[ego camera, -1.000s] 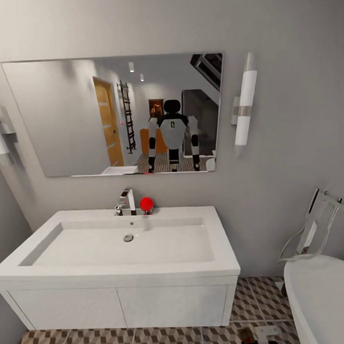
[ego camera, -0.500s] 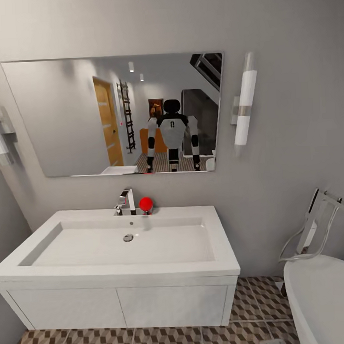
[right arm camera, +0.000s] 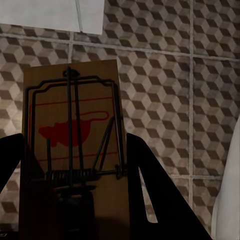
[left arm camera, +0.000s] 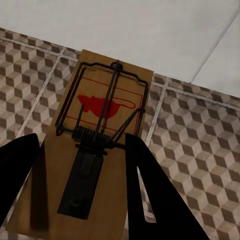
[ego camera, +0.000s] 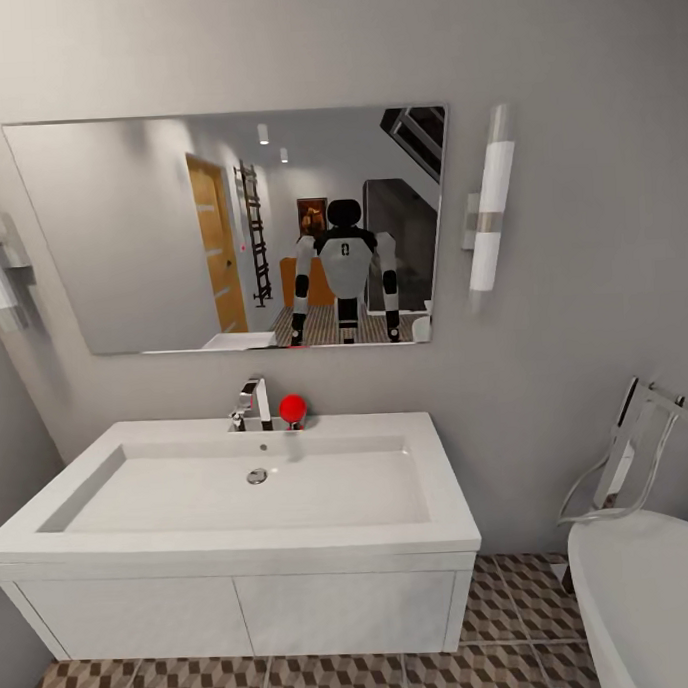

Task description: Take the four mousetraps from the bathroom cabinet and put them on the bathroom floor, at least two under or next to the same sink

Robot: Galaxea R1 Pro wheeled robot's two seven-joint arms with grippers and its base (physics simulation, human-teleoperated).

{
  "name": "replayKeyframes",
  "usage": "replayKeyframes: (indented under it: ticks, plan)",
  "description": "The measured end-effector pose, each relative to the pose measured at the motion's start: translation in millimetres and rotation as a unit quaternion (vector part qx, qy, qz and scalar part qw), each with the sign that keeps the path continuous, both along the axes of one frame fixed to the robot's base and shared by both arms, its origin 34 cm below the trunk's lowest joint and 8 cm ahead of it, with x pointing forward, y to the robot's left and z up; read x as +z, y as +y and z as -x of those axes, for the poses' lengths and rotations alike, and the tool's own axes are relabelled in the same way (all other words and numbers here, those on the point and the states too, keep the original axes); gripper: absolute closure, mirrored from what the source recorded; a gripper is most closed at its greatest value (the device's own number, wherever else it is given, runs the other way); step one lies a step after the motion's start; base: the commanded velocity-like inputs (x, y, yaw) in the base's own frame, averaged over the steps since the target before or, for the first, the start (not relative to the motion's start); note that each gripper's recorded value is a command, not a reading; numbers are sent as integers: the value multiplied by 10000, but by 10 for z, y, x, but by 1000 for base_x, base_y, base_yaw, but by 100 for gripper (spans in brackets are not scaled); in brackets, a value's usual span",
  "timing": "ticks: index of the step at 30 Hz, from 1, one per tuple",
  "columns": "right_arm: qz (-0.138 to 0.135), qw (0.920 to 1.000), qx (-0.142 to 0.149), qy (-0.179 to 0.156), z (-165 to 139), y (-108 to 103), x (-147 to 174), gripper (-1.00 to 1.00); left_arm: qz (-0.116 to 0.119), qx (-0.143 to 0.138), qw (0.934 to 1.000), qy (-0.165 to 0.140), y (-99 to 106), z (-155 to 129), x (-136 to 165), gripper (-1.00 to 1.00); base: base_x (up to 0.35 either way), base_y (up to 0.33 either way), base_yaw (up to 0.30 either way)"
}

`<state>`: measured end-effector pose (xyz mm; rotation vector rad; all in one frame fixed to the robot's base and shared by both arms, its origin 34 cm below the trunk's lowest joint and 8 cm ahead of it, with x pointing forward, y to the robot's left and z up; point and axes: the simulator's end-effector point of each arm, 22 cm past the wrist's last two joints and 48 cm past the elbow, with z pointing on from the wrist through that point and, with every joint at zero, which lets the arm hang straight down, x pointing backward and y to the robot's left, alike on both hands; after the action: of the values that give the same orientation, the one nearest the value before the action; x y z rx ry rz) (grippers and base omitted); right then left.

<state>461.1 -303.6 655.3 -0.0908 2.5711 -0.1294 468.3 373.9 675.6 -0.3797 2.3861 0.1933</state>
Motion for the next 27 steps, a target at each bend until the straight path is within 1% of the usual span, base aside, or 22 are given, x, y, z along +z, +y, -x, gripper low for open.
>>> replayKeyframes:
  ticks: [7,16,23,27]
  plan:
    - [16,10000,55,-32,-17,7,9,100,-12,-3,10000,0,14,0,3,100,17,0,0]
    - [23,10000,74,-48,-23,9,15,100,-11,-7,10000,12,16,8,0,100,217,0,0]
    - [23,10000,71,-46,-24,7,14,100,-6,-19,10000,8,-1,4,-2,100,21,4,0]
    - [26,10000,71,-45,-24,3,14,100,-14,-11,10000,11,17,6,-1,100,1,187,0]
